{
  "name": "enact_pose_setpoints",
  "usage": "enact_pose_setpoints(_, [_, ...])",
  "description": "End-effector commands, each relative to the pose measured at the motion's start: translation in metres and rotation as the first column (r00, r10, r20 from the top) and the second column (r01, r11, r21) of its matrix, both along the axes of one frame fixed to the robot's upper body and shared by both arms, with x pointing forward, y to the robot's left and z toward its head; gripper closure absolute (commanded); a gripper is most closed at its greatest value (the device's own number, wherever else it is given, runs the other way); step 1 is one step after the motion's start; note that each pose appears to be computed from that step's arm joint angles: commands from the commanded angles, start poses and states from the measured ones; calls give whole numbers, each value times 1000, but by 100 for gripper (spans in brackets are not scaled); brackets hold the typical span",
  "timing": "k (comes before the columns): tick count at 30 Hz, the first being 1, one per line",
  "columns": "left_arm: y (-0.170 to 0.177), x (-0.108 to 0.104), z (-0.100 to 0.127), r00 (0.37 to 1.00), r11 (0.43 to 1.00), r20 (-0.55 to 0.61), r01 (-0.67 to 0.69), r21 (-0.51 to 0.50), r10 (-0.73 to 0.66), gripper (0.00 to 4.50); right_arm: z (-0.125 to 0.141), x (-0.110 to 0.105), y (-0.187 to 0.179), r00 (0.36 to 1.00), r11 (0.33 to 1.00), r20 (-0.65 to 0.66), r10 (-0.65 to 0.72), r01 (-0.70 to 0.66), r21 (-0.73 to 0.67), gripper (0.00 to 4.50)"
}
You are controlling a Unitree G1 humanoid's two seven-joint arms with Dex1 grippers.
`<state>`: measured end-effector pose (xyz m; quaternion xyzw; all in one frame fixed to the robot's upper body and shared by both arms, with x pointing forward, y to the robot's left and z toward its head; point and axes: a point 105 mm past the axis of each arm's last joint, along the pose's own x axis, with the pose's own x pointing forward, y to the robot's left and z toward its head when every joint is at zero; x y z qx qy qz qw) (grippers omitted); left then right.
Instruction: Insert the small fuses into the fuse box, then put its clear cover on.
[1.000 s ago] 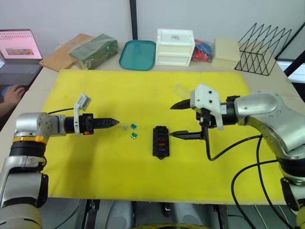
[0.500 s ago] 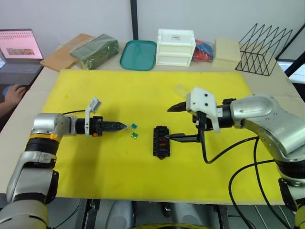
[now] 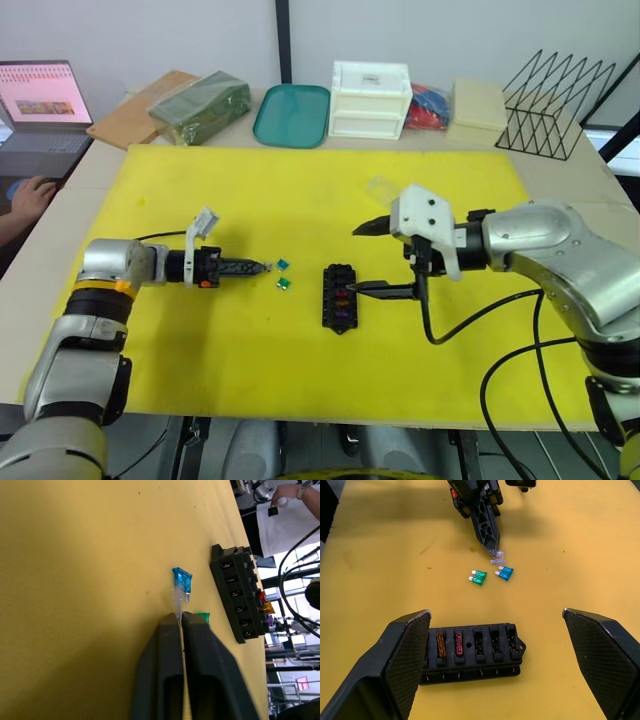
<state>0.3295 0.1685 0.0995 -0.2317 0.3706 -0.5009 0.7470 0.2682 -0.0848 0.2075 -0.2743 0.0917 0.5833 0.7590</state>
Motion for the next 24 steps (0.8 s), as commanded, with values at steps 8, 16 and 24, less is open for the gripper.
enact_pose_setpoints(8, [11, 0, 8, 990, 1000, 140, -1, 22, -3, 444, 9, 1, 1, 998, 1000, 52, 26, -25, -16, 0])
enact_pose_setpoints(16, [-15, -34, 70, 860, 976, 474, 218, 0, -192, 444, 26, -3, 13, 994, 996, -97, 49, -42, 79, 0])
enact_pose_setpoints(24, [-34, -44, 77, 805, 961, 531, 268, 70, -264, 444, 18, 0, 23, 992, 998, -116, 56, -53, 26, 0])
